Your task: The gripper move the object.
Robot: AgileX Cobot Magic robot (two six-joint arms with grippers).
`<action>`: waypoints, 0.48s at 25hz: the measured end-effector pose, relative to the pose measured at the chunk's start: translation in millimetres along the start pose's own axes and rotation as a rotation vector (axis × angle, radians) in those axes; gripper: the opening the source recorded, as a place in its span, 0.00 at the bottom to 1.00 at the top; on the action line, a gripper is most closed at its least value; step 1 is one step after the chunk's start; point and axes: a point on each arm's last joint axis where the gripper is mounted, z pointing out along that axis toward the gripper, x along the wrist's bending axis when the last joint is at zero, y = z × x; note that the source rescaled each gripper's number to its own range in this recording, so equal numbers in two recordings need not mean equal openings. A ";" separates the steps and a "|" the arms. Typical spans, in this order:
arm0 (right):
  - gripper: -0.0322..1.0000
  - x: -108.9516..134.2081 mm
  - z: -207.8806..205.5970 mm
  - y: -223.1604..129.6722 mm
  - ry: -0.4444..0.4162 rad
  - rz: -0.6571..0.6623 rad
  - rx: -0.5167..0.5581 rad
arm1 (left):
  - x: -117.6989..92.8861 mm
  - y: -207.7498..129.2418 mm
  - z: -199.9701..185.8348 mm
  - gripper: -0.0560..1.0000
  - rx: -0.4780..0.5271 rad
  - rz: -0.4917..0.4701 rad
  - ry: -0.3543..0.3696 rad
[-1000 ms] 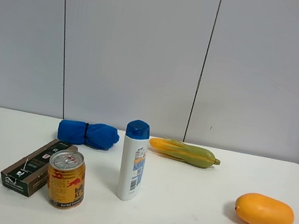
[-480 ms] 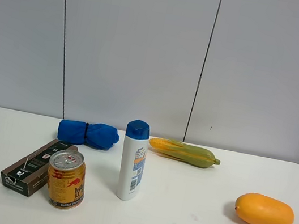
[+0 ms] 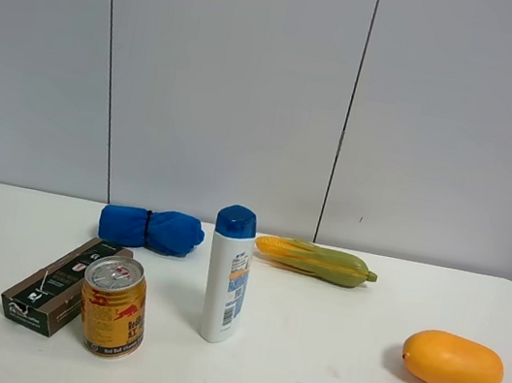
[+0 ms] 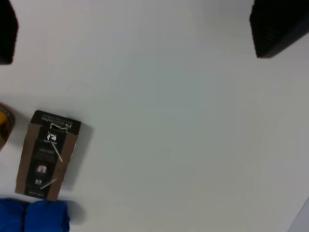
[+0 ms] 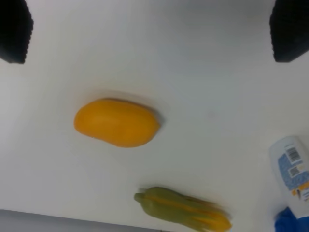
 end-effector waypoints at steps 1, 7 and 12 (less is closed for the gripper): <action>1.00 0.1 -1.5 -0.5 -0.010 0.004 -0.010 | 0.0 0.0 0.0 1.00 0.000 0.000 0.000; 1.00 1.9 -8.9 -3.4 -0.027 0.001 -0.058 | 0.0 0.0 0.0 1.00 0.000 0.000 0.000; 1.00 2.7 -13.6 -6.4 -0.037 -0.011 -0.078 | 0.0 0.0 0.0 1.00 0.000 0.000 0.000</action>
